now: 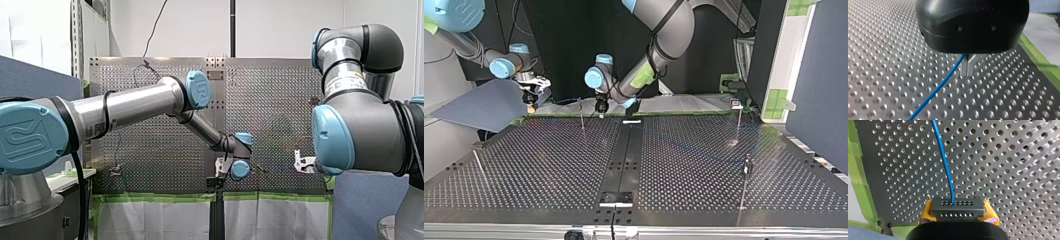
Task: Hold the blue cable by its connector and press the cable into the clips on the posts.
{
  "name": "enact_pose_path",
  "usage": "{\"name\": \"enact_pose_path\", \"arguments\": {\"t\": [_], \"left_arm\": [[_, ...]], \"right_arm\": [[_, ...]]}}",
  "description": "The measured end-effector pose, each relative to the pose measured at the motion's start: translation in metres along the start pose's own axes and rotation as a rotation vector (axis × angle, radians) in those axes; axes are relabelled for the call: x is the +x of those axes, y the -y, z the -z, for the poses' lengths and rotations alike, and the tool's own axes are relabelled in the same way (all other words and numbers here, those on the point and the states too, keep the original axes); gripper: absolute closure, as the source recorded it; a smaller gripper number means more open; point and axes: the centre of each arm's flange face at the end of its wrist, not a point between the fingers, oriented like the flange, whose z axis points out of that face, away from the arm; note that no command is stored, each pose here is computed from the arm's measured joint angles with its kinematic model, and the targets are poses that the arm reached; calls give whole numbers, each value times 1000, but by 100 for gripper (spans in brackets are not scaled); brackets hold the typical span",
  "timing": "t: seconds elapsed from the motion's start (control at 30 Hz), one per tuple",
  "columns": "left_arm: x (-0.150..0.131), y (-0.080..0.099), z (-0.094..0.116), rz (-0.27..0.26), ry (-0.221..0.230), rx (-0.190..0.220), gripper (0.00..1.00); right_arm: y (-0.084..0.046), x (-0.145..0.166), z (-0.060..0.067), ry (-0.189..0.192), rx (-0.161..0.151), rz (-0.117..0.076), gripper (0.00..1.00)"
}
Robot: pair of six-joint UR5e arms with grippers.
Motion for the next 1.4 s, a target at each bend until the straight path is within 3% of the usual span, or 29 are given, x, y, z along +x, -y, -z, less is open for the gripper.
{"name": "enact_pose_path", "arguments": {"t": [0.17, 0.3, 0.6, 0.8, 0.97, 1.13, 1.4], "left_arm": [[17, -14, -7, -10, -38, -12, 98], [24, -24, -11, -16, -63, -22, 98], [24, -30, -15, -9, -69, -24, 98], [16, -27, -20, 15, -53, -11, 98], [14, -26, -22, 30, -47, -4, 98], [4, -36, -35, 64, -29, -12, 98], [2, -49, -45, 79, -25, -23, 98]], "right_arm": [[-5, 3, -13, -5, -5, -14, 100], [-8, 11, -23, -8, -4, -15, 100], [-16, 33, -42, -36, 12, -11, 100], [-17, 37, -48, -42, 23, -9, 100], [-15, 28, -49, -26, 26, -11, 100], [-12, 12, -50, 0, 30, -4, 100], [-9, 14, -56, -8, 37, -6, 100]]}}
